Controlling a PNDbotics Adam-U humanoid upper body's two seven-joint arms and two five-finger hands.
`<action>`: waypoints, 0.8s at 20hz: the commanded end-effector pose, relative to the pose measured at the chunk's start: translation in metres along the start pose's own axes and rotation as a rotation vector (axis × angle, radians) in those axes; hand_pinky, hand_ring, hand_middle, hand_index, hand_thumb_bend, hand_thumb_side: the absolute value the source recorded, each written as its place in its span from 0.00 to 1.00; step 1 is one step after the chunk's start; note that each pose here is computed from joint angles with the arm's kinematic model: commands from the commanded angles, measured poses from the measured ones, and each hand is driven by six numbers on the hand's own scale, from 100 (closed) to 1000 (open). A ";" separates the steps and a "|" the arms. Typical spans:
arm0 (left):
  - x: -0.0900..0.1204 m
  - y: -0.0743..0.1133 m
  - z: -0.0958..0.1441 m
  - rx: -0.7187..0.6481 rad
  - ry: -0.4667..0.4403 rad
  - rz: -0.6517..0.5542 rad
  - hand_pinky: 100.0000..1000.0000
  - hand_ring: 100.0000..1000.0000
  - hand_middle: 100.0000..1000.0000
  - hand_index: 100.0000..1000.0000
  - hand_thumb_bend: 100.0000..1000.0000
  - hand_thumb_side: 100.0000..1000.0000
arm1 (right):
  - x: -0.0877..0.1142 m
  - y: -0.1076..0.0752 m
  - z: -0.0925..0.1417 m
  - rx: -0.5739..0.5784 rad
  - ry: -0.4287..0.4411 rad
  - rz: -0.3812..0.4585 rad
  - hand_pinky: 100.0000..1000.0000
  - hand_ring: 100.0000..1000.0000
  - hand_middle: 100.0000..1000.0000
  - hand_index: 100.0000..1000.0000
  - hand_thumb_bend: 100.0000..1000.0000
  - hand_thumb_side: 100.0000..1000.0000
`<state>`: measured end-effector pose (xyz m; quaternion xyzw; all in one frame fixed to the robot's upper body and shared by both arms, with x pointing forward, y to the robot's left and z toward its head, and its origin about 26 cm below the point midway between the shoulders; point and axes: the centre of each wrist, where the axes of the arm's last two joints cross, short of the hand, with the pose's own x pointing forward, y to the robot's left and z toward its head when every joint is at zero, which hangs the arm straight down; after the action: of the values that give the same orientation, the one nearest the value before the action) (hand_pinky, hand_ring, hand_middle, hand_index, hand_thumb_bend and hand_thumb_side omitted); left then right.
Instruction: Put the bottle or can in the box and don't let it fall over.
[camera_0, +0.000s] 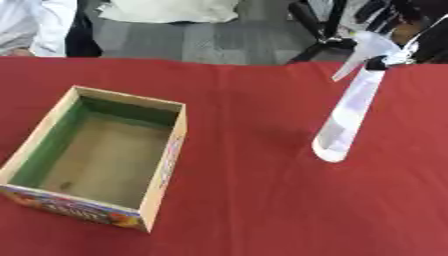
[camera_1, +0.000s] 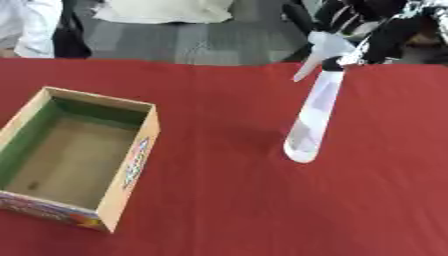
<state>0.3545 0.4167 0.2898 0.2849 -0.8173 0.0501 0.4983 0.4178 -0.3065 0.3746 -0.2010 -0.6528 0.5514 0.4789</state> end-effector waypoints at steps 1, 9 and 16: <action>0.015 0.010 -0.005 0.007 -0.045 -0.024 0.73 0.73 0.74 0.81 0.93 0.63 | 0.006 -0.018 0.016 -0.044 0.004 0.011 0.76 0.74 0.76 0.80 0.35 0.00; 0.015 0.009 -0.005 0.002 -0.043 -0.022 0.73 0.73 0.73 0.80 0.92 0.63 | 0.006 -0.015 0.015 -0.026 0.012 -0.011 0.74 0.65 0.67 0.73 0.28 0.00; 0.015 0.008 -0.004 0.002 -0.044 -0.017 0.73 0.73 0.73 0.80 0.92 0.63 | 0.011 -0.013 0.014 -0.007 -0.020 -0.040 0.76 0.63 0.65 0.71 0.27 0.00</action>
<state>0.3545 0.4168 0.2893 0.2841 -0.8170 0.0482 0.4995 0.4136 -0.3037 0.3757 -0.1693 -0.6572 0.5440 0.4935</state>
